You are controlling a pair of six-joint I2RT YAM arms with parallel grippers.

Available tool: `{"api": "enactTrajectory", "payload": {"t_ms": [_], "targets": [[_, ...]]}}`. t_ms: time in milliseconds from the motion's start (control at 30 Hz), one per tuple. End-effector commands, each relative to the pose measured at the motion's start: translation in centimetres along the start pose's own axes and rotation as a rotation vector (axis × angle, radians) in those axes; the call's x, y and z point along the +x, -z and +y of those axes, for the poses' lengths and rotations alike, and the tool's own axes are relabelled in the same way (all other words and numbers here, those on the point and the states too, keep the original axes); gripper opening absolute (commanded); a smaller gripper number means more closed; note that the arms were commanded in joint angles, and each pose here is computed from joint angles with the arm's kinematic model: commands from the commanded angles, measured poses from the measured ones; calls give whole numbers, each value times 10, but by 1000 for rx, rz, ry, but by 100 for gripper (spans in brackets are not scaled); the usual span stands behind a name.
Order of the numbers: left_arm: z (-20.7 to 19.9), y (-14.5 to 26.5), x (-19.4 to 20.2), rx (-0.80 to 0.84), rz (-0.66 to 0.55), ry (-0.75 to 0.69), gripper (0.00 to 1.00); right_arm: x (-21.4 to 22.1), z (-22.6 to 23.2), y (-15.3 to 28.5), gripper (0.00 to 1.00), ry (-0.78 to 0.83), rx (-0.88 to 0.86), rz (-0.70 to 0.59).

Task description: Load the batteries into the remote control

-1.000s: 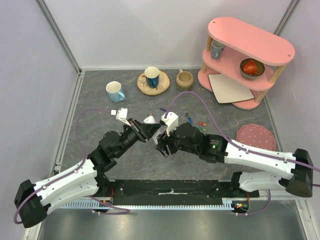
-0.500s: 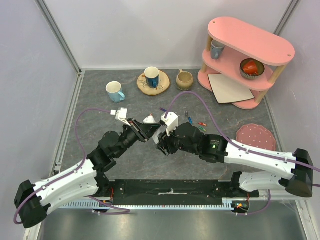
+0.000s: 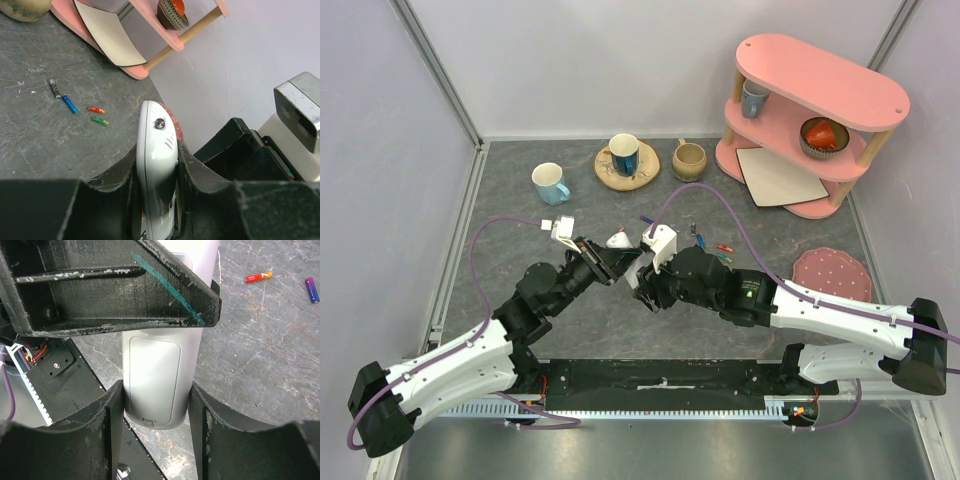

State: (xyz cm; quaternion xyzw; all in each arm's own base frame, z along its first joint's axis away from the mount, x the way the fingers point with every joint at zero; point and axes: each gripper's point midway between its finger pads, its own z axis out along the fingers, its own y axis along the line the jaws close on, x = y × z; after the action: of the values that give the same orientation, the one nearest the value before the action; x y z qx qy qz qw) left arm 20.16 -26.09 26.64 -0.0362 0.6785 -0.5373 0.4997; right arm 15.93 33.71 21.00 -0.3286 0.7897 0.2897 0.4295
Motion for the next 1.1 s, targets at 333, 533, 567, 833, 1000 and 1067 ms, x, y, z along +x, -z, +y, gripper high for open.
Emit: {"api": "enactTrajectory", "payload": {"t_ms": [333, 533, 567, 833, 1000, 1067], "targets": [[-24, 3, -10, 73, -3, 29, 29, -15, -3, 10, 48, 64, 17, -23], [-23, 2, -8, 69, 3, 30, 2, -16, -4, 10, 53, 63, 23, -25], [-23, 2, -9, 67, 0, 36, 2, -15, -5, 10, 59, 60, 25, -20], [-7, 1, -14, 4, -52, 53, 2, -26, -2, 18, 98, -4, 24, -56], [8, 2, -19, -48, -107, 52, 2, -40, -7, 34, 98, -104, 56, -125], [6, 4, -25, -36, -141, 52, 2, -48, -11, 45, 98, -171, 65, -185]]}}
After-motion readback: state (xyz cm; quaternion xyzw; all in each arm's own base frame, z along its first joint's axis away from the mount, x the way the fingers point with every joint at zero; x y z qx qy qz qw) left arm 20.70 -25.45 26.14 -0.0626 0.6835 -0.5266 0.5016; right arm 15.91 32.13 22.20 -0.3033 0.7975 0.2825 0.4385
